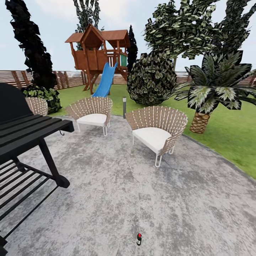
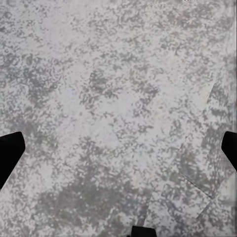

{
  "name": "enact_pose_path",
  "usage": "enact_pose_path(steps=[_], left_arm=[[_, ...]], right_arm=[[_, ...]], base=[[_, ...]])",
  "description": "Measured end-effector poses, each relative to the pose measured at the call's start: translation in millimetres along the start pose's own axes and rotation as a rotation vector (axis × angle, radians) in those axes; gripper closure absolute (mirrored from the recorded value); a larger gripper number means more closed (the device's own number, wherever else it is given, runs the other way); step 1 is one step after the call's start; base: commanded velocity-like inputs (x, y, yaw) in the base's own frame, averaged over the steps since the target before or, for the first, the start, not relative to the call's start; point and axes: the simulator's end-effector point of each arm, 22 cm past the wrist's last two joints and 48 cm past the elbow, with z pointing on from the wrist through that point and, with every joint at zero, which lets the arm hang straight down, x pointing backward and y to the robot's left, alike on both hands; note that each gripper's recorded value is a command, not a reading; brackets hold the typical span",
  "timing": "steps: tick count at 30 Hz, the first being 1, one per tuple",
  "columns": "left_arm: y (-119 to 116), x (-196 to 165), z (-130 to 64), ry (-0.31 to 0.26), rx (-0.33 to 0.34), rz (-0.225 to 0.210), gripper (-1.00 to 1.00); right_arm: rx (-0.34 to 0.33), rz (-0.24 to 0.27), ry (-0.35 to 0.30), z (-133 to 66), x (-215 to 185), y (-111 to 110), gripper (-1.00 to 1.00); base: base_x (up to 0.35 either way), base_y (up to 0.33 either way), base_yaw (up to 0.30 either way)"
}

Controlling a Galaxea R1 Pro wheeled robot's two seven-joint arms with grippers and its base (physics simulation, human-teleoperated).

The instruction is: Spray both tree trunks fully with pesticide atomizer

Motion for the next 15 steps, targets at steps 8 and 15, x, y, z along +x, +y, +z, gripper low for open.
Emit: enact_pose_path(steps=[8,15], left_arm=[[-2,8,10.1,0.003,0.002,-0.001,-1.0],[-4,17,20.2,0.006,0.003,-0.003,-1.0]], right_arm=[[0.0,0.0,0.004,8.6,10,0,-1.0],[-0.002,-0.002,0.006,17.3,20,1,-1.0]], base=[[0.0,0.0,-0.29],[0.0,0.0,-0.19]])
